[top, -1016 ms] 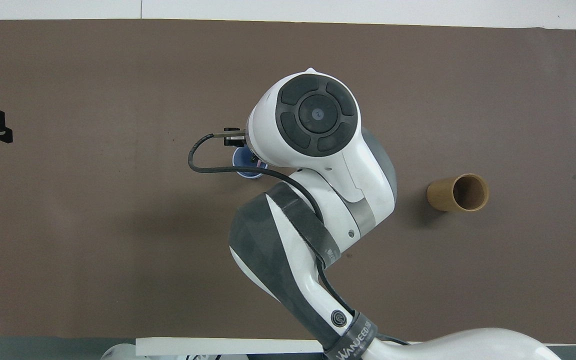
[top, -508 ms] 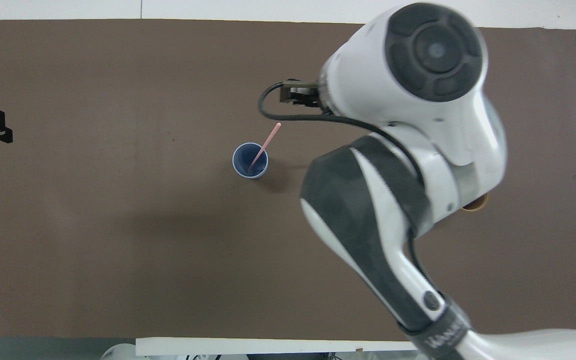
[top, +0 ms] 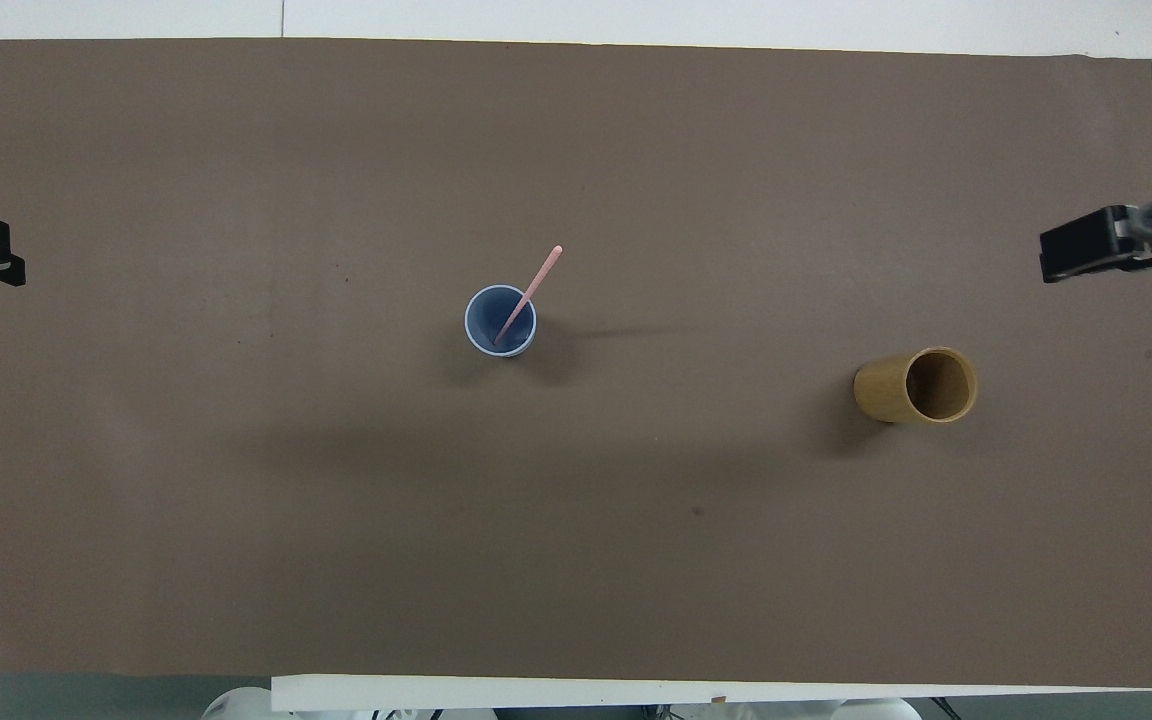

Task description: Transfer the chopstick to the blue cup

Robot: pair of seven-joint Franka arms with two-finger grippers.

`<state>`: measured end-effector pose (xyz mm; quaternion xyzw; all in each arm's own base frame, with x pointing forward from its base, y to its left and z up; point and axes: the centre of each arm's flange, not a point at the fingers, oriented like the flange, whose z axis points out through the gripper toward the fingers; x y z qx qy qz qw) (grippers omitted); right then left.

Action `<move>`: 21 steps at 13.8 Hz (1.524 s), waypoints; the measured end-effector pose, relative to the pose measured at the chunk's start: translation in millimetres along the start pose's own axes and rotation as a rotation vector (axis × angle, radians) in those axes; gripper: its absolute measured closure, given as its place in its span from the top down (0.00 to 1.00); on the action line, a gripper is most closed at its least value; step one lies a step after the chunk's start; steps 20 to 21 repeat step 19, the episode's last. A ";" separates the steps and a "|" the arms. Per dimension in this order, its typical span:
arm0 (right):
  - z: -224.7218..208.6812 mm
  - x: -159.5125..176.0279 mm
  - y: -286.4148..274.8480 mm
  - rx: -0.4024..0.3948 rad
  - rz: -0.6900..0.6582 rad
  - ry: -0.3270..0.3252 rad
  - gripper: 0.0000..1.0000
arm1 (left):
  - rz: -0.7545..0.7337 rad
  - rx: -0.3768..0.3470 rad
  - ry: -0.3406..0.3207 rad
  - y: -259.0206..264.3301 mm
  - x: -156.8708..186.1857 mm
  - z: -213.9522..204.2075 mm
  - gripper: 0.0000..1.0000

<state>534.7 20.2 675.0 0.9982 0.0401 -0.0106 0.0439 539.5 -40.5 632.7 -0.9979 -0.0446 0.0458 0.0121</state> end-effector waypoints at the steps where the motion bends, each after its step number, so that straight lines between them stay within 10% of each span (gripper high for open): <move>1: 4.3 -0.1 7.0 0.001 -0.002 -0.014 0.99 | 0.000 0.000 0.000 0.0 0.0 0.0 1.00; 21: 19.7 -7.1 22.9 0.062 0.043 -0.054 0.99 | 0.000 0.000 0.000 0.0 0.0 0.0 1.00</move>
